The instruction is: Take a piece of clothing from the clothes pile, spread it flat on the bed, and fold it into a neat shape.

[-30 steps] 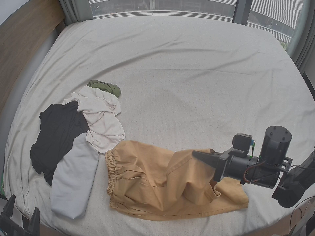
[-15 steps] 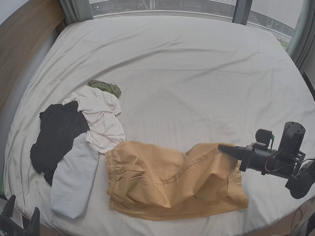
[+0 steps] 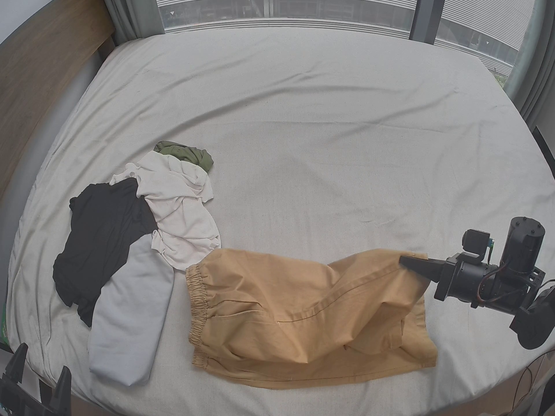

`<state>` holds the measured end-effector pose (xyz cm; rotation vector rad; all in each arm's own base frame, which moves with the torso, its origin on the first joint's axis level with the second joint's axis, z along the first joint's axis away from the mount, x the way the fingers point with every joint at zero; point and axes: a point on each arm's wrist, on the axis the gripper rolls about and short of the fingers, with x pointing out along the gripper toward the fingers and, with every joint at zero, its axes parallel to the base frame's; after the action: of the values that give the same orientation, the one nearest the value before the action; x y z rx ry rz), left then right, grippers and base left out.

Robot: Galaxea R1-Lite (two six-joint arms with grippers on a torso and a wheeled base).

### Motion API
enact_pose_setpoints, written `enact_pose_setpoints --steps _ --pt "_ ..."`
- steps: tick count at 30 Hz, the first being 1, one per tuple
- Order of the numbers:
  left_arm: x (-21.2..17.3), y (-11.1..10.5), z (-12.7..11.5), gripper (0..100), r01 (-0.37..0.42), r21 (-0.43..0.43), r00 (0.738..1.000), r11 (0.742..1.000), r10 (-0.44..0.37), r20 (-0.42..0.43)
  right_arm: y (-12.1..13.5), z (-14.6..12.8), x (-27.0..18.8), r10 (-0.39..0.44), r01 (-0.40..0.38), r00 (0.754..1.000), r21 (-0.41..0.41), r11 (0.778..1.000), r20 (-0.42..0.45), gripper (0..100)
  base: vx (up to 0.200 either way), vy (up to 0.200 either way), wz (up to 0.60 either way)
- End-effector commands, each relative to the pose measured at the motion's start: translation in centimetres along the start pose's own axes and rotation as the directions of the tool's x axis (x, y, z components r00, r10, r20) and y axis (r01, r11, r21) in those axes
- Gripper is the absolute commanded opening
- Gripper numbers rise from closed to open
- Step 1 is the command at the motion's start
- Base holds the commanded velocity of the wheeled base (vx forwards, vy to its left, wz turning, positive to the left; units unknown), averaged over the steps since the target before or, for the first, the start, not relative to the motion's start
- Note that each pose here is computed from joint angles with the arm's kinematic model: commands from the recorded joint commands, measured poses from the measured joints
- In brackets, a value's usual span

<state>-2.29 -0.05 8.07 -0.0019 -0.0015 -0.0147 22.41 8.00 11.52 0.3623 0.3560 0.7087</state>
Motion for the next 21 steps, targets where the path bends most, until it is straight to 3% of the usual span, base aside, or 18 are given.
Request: enact_pose_setpoints --steps 1,7,8,9,11,12,15,17,21 --pt "0.0 0.0 -0.5 100 0.004 0.008 1.0 1.0 -0.004 -0.001 -0.1 0.5 -0.5 -0.01 0.011 1.0 -0.005 1.0 0.025 0 0.0 0.0 0.0" --pt "0.0 -0.1 -0.5 100 0.025 0.024 1.0 0.999 -0.025 0.003 0.0 0.6 -0.7 -0.007 0.007 1.0 -0.009 1.0 0.031 0 0.0 0.0 0.0" --pt "-0.1 -0.1 0.2 100 0.032 0.018 0.998 0.999 -0.033 0.044 0.0 0.6 -0.7 -0.007 0.007 1.0 -0.009 1.0 0.031 0 0.0 0.0 0.0" --pt "-0.6 -0.1 2.5 100 0.036 0.017 0.986 0.999 -0.038 0.162 0.0 0.6 -0.7 -0.007 0.007 1.0 -0.009 1.0 0.031 0 0.0 0.0 0.0" --pt "-0.8 -0.1 3.1 100 0.035 0.02 0.982 0.999 -0.038 0.187 0.0 0.6 -0.7 -0.007 0.007 1.0 -0.009 1.0 0.031 0 0.0 0.0 0.0" --pt "-1.2 -0.1 7.5 100 0.046 0.024 0.964 0.999 -0.05 0.26 0.0 0.6 -0.7 -0.007 0.007 1.0 -0.009 1.0 0.031 0 0.0 0.0 0.0" --pt "-0.6 0.0 8.2 100 0.064 0.024 0.972 0.998 -0.068 0.225 0.1 0.6 -0.6 -0.004 0.004 1.0 -0.009 1.0 0.029 0 0.0 0.0 0.0" --pt "0.6 0.0 8.0 100 0.127 0.013 0.98 0.992 -0.127 0.152 0.0 0.6 -0.6 -0.005 0.005 1.0 -0.009 1.0 0.03 0 0.0 0.0 0.0" --pt "1.8 -0.1 8.0 100 0.26 -0.037 0.964 0.965 -0.257 0.073 0.0 0.8 -0.7 -0.006 0.007 0.999 -0.011 1.0 0.04 0 0.0 0.0 0.0"
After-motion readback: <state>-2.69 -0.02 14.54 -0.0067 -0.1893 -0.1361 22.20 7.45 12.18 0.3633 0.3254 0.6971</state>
